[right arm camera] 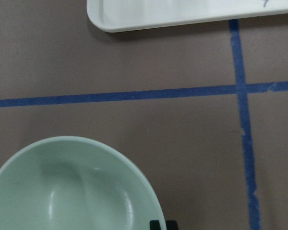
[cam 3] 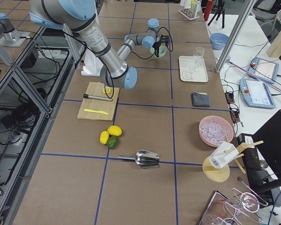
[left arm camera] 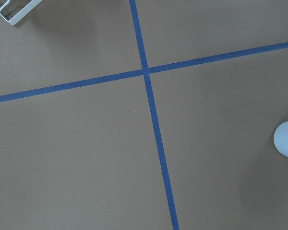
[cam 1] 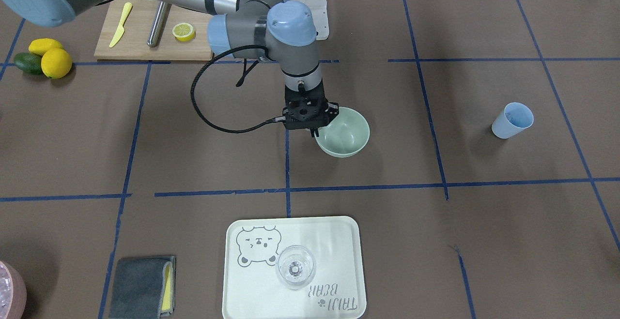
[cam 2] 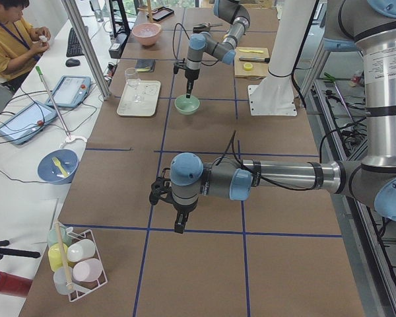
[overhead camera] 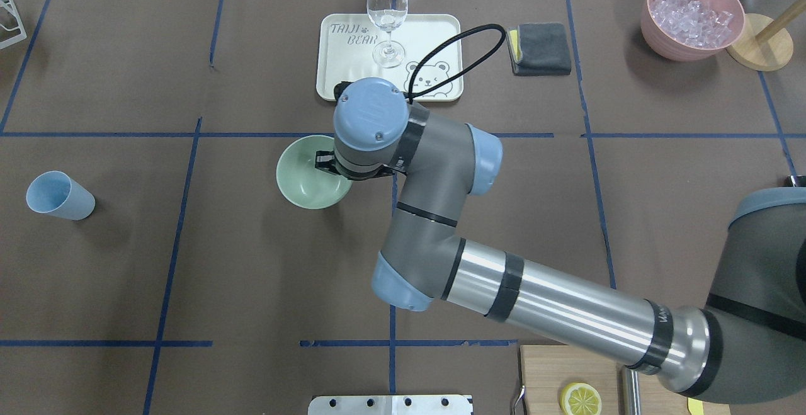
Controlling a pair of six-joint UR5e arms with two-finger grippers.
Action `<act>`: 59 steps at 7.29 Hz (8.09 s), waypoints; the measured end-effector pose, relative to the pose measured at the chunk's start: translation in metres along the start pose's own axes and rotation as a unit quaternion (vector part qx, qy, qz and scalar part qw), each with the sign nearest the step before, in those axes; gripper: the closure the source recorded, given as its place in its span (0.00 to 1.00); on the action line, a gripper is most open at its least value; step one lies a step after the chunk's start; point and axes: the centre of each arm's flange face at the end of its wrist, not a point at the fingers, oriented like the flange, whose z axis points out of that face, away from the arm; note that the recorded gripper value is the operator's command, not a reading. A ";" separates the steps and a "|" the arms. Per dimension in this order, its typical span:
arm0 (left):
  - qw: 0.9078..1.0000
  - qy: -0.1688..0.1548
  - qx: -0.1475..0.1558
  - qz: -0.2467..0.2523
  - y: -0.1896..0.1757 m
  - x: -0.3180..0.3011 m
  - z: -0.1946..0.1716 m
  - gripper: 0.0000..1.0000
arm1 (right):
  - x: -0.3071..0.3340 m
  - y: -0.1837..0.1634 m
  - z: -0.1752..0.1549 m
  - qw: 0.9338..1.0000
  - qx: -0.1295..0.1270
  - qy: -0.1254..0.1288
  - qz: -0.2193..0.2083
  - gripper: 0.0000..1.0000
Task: Pour ice into bowl
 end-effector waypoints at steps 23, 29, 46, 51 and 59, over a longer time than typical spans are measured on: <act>0.959 0.055 0.243 0.137 -0.069 0.123 -0.031 0.00 | 0.719 -0.135 -0.255 0.979 -0.078 0.093 -0.162 0.00; 0.971 0.036 0.231 -0.042 0.053 0.205 0.069 0.00 | 0.727 -0.125 -0.252 0.980 -0.082 0.095 -0.153 0.00; 0.959 -0.034 0.270 -0.079 0.070 0.244 0.212 0.05 | 0.728 -0.125 -0.252 0.980 -0.083 0.096 -0.153 0.00; 0.947 -0.045 0.308 -0.083 0.052 0.247 0.227 0.01 | 0.727 -0.125 -0.253 0.980 -0.082 0.095 -0.155 0.00; 0.930 -0.030 0.356 -0.092 0.046 0.240 0.224 0.10 | 0.726 -0.125 -0.253 0.980 -0.081 0.096 -0.154 0.00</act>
